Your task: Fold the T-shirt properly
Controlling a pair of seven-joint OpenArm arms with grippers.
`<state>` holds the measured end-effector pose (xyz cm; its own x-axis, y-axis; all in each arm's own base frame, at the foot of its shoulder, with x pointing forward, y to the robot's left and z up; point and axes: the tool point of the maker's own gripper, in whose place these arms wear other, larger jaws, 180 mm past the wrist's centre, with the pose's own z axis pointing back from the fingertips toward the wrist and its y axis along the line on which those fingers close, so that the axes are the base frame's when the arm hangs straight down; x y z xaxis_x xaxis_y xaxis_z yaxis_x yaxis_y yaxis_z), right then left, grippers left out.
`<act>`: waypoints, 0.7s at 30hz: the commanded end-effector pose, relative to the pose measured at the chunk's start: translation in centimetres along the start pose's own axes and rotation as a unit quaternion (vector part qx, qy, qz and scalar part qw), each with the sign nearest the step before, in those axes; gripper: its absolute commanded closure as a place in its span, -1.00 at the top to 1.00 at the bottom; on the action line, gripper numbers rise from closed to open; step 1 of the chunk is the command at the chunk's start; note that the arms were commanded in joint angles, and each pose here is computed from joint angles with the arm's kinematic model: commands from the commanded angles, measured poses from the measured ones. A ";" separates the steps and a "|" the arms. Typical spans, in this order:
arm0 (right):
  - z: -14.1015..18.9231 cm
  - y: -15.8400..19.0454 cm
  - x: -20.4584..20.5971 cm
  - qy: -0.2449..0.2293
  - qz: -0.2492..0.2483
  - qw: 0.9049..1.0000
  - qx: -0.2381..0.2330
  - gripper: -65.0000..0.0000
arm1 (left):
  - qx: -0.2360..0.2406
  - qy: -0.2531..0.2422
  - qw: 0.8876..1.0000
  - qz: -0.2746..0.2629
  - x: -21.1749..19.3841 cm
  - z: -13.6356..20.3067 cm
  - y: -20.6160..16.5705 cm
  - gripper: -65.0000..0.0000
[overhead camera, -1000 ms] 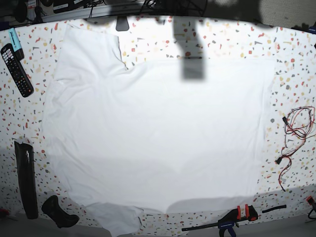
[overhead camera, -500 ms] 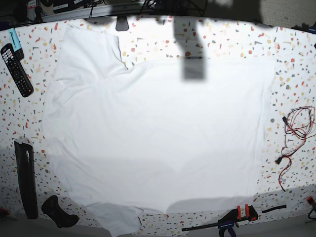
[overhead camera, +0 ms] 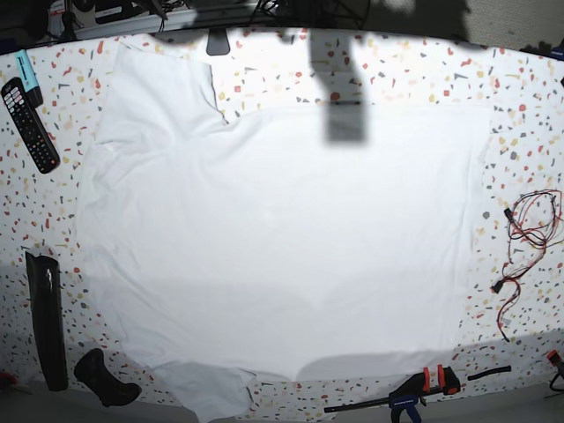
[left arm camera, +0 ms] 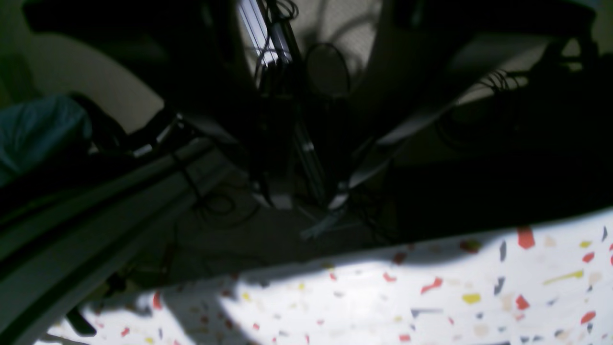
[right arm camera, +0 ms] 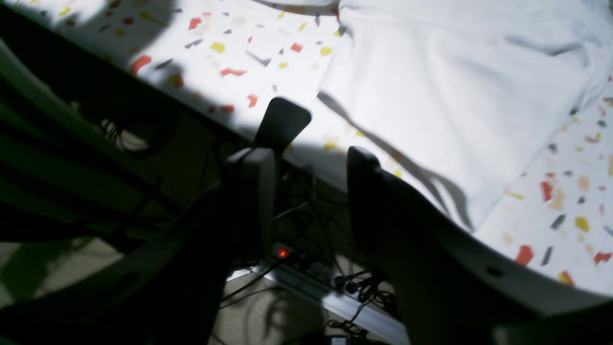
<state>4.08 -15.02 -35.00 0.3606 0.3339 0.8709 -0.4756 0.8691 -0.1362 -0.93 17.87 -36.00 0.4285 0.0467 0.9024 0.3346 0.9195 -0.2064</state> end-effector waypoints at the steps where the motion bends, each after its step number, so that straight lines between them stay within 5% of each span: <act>1: 0.1 -0.2 0.9 -0.016 0.003 1.000 -0.001 -0.22 | 0.008 -0.018 1.000 0.011 1.0 0.6 -0.1 -0.66; 15: -3.3 -2.8 3.6 -0.080 0.032 0.996 -0.029 -0.22 | 0.012 -0.118 0.993 -0.012 6.8 -2.4 -1.6 -0.66; 18: -3.7 -4.5 4.2 -0.091 0.053 0.992 -0.069 -0.22 | 0.018 -0.147 0.989 -0.023 8.1 -3.4 -1.4 -0.66; 21: -3.5 -6.7 4.3 -0.086 0.079 0.984 -0.132 -0.22 | 0.075 -0.180 0.980 -0.043 9.2 -4.3 -0.6 -0.66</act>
<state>11.56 -18.36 -32.95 0.1814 0.4282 0.8853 -0.2778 0.8859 -0.3716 6.89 16.22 -30.05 0.0893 0.0570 0.9944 0.2178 0.9731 -0.0754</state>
